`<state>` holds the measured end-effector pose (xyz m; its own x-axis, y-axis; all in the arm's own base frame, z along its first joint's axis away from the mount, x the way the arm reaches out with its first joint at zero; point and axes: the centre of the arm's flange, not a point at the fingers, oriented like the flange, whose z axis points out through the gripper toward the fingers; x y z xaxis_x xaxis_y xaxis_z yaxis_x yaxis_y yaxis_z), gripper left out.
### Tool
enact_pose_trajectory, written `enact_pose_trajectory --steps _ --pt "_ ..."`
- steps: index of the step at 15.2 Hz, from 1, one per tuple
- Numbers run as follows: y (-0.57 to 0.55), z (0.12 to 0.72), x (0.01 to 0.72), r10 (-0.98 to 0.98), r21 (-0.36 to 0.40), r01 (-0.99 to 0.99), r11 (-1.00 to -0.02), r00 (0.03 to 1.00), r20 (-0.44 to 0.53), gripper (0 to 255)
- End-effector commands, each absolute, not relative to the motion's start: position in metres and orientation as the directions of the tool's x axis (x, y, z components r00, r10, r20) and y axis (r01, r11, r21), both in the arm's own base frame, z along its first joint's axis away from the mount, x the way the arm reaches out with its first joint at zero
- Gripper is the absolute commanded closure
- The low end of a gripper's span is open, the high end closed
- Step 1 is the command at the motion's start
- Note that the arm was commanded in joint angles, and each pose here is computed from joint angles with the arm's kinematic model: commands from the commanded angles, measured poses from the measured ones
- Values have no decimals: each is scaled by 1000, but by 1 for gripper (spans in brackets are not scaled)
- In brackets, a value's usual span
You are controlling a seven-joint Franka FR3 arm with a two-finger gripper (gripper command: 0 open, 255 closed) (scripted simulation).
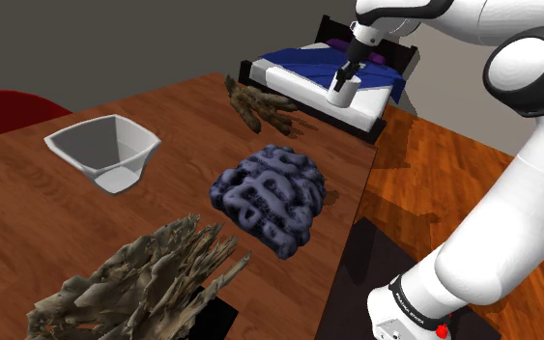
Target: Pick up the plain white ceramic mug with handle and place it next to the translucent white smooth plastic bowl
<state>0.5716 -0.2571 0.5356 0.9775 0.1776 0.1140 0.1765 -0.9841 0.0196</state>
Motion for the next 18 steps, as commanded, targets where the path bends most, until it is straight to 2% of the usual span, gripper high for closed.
enact_pose_trajectory --steps 1,3,18 --pt "-258 547 572 178 20 176 -984 977 114 255" --pt "-258 556 572 178 20 176 -984 977 114 255" --pt "-61 556 546 178 20 176 -984 977 114 255"
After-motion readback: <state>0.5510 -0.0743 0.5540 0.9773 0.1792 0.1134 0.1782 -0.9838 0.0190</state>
